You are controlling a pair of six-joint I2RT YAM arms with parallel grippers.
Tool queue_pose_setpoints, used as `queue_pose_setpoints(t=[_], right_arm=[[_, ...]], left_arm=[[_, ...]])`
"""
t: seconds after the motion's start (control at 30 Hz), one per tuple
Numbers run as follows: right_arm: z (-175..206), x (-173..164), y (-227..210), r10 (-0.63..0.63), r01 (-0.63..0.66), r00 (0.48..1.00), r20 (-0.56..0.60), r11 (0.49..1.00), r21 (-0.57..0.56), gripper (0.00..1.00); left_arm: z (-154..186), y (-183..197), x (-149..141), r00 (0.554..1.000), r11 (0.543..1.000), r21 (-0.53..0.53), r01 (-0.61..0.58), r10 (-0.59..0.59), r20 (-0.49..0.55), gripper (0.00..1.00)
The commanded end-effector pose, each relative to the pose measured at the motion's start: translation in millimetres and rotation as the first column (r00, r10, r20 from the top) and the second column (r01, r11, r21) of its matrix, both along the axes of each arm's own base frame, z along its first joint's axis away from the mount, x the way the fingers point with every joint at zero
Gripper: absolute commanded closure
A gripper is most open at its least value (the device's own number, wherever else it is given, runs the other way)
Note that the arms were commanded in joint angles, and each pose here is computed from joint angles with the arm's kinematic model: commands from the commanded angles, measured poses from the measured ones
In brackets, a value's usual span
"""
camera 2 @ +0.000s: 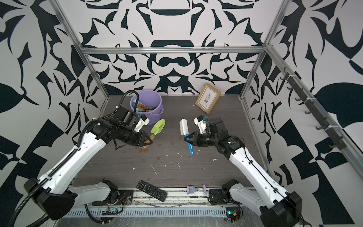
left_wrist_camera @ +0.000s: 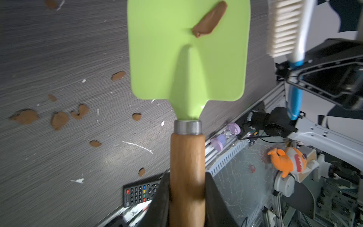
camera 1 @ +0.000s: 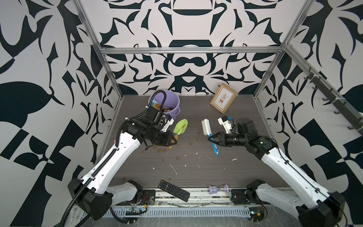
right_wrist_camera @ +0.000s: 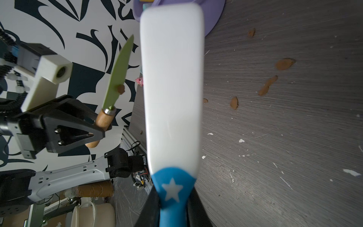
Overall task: Brush the soil off the hand trowel and place it into the bucket
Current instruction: Brush off the soil from the hand trowel.
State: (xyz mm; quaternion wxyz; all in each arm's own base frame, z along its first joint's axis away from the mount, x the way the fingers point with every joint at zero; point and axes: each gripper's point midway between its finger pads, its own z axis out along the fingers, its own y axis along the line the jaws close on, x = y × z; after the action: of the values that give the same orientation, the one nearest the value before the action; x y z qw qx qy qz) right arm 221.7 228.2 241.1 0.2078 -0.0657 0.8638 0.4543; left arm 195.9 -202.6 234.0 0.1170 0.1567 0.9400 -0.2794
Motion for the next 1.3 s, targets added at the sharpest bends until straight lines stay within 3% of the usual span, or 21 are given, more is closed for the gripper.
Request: queue_pose_setpoints(t=[0.0,0.3,0.5,0.63,0.8,1.1,1.27], right_arm=[[30.1,7.2,11.4,0.022,-0.018,0.992,0.127,0.999,-0.031,1.0],[13.7,-2.5,77.1,0.173,-0.159,0.976,0.131,0.981,-0.112,1.0],[7.0,-7.0,104.3,0.243,-0.226,0.965,0.098,0.962,-0.156,1.0],[-14.2,-9.4,112.9,0.272,-0.264,0.962,0.002,0.934,-0.24,1.0],[-20.3,-12.5,127.6,0.3,-0.297,0.953,-0.029,0.918,-0.264,1.0],[-58.1,-19.1,125.5,0.286,-0.322,0.946,-0.153,0.884,-0.34,1.0],[-90.0,-10.7,99.9,0.242,-0.296,0.955,-0.171,0.804,-0.515,1.0]], left_arm=[[-22.1,33.5,-7.0,1.0,0.982,0.186,-0.021,0.016,0.027,1.0],[-34.9,39.9,-6.0,0.999,0.972,0.233,-0.019,0.011,0.033,1.0],[-47.8,46.7,-0.6,0.997,0.946,0.322,-0.037,0.011,0.083,1.0],[-50.4,52.4,4.4,0.986,0.894,0.446,-0.044,-0.034,0.165,1.0],[-60.6,53.9,3.3,0.977,0.82,0.571,-0.023,-0.102,0.186,1.0],[-62.3,55.7,6.2,0.961,0.708,0.706,-0.018,-0.184,0.208,1.0],[-54.8,56.0,9.1,0.951,0.672,0.74,-0.031,-0.208,0.229,1.0]])
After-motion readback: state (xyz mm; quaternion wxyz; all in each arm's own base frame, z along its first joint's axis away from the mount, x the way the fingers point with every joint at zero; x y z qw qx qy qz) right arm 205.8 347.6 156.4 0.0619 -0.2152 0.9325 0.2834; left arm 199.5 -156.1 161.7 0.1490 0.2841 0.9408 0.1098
